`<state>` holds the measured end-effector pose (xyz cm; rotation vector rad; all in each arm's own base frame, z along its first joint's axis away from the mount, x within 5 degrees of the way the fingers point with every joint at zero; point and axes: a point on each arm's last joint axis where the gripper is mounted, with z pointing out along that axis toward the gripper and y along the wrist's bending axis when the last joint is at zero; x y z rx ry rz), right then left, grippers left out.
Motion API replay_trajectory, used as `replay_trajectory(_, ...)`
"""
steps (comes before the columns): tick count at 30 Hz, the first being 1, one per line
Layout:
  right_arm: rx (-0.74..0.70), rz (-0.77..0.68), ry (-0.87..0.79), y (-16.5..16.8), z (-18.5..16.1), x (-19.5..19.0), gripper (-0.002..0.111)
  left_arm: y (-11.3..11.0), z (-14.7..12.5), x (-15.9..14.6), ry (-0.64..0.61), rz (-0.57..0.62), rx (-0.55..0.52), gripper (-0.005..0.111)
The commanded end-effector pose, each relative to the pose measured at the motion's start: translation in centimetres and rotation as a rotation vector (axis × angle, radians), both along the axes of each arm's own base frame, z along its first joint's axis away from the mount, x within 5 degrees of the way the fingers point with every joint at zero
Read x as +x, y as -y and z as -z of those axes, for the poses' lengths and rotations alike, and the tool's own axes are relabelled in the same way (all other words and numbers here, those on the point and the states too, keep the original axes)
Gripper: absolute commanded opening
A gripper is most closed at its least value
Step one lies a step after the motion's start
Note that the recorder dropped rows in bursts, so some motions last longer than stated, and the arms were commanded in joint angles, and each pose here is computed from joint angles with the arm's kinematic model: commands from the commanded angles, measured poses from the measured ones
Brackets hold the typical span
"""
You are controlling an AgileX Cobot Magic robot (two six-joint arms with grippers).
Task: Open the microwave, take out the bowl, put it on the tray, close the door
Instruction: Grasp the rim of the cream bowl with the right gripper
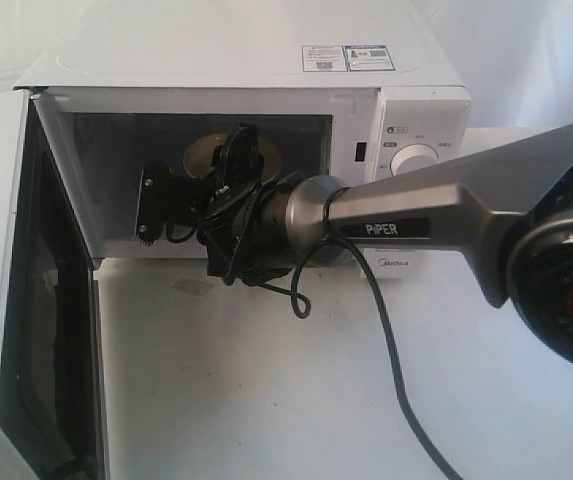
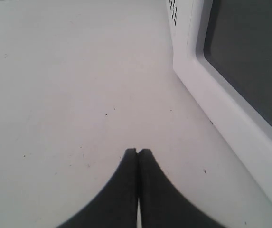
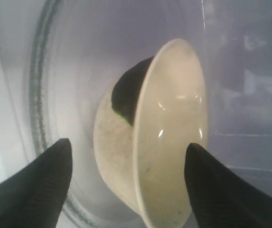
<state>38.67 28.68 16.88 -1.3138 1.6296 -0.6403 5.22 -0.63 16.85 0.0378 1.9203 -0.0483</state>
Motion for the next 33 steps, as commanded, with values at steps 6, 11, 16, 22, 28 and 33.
replay_trajectory(6, 0.017, 0.011, 0.004, 0.09, -0.19, 0.25, 0.056, 0.03, 0.09, -0.02, 0.001, 0.000, -0.010, 0.000)
replay_trajectory(11, 0.028, 0.002, -0.010, -0.04, -0.10, 0.18, 0.056, 0.03, 0.09, -0.02, 0.001, 0.000, -0.010, 0.000)
replay_trajectory(16, 0.035, -0.013, -0.021, -0.20, 0.05, 0.12, 0.056, 0.03, 0.09, -0.02, 0.001, 0.000, -0.010, 0.000)
replay_trajectory(22, 0.036, -0.010, -0.021, -0.18, 0.04, 0.13, 0.050, 0.03, 0.09, -0.02, 0.001, 0.000, -0.010, 0.000)
replay_trajectory(28, 0.051, 0.006, -0.034, -0.12, 0.12, 0.09, 0.034, 0.03, 0.09, -0.02, 0.001, 0.000, -0.010, 0.000)
replay_trajectory(33, 0.051, 0.006, -0.034, -0.12, 0.12, 0.09, 0.029, 0.03, 0.09, -0.02, 0.001, 0.000, -0.010, 0.000)
